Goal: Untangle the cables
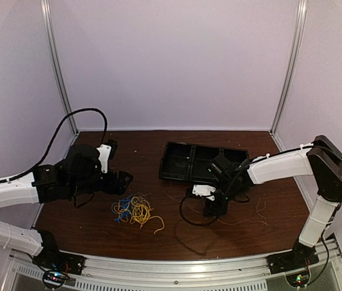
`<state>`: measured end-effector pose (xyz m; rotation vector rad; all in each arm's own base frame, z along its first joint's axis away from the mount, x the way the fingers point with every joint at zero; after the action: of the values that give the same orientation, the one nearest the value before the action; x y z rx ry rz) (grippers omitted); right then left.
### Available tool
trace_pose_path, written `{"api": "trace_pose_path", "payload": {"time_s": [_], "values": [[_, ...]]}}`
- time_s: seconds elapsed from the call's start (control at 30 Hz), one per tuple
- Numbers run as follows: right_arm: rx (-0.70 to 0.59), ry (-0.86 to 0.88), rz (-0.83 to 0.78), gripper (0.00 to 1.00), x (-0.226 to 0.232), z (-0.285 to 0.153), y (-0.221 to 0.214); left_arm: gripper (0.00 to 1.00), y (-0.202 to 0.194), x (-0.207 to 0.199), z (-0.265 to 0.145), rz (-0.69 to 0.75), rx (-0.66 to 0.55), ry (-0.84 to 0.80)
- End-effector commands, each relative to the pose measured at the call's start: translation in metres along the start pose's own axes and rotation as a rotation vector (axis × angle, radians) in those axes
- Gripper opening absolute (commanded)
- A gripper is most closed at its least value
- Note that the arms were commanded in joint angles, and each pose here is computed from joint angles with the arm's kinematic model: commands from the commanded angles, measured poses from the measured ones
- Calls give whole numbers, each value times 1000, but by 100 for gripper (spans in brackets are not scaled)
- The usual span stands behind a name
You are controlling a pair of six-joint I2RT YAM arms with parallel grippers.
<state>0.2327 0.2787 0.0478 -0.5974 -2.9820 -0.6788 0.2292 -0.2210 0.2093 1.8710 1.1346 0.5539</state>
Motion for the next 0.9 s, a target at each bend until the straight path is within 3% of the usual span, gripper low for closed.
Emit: {"api": "trace_pose_path", "payload": {"time_s": [0.0,0.13,0.57,0.87], "values": [[54,-97,2,29,-6,16,-3,85,8,2,1,-25,-43,12],[19,-102,-9,1,-2,2,10,84,10,3,2,-29,-51,25],[-453,-262,-138,0,2,-211,141,84,17,1,10,-46,-105,20],[-632,-432,-161,0,-27,-294,194,83,26,-4,2,-66,-134,-16]]}}
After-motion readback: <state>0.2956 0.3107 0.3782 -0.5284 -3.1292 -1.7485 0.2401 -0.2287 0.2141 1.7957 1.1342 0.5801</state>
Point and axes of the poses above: each gripper's point midway between its finger pads, its own z axis out along the fingers, its own x axis along the line the jaws close on, y = z × x, the point moved 3 cm from there along -z, back along the fingers, and after that the axes turned 8 degrees about z, right-handed, at the moved point
